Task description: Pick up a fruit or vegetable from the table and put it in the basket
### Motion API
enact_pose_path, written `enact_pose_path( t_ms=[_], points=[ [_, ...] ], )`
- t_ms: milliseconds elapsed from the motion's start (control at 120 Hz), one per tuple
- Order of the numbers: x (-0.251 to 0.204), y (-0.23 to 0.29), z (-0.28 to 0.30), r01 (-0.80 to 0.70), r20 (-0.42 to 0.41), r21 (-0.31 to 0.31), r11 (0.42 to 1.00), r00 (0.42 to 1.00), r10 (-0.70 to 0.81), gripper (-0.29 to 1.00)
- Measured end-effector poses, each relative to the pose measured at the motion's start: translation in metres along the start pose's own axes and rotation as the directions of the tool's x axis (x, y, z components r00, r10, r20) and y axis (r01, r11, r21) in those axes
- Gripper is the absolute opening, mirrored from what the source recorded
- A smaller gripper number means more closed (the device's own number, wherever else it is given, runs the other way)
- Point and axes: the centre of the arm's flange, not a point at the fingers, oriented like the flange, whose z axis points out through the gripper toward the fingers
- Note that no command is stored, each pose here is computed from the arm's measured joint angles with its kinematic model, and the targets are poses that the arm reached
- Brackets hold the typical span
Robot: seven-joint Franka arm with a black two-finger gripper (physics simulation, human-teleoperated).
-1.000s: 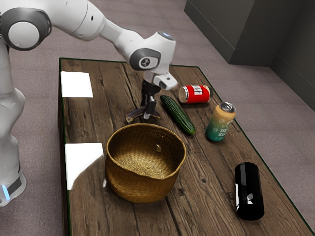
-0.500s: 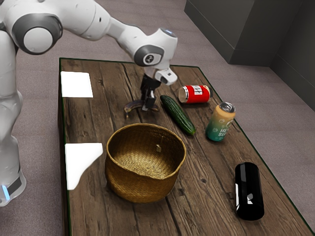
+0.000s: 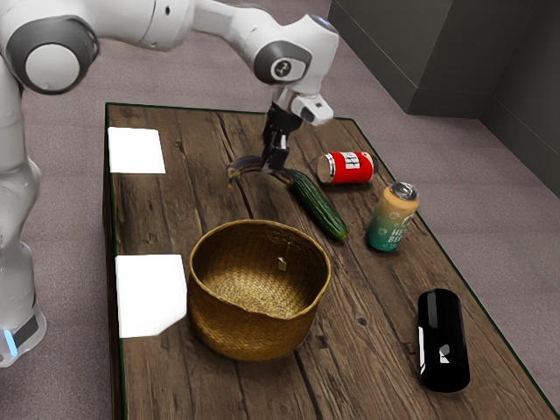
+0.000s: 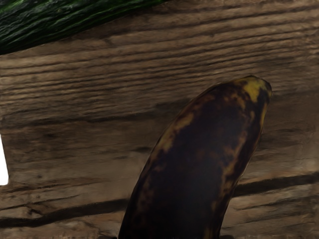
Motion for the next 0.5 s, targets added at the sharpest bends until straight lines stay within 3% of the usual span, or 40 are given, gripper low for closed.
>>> enact_pose_path(
  t_ms=[267,383,500],
  points=[
    [-0.009,0.032,-0.040,-0.061,-0.046,0.016,0.998,0.997,0.062,0.21],
    [-0.019,0.076,-0.080,-0.142,-0.095,0.044,0.989,0.985,0.146,0.21],
    [-0.020,0.124,-0.093,-0.225,-0.091,0.067,0.972,0.969,0.231,0.21]
  ],
)
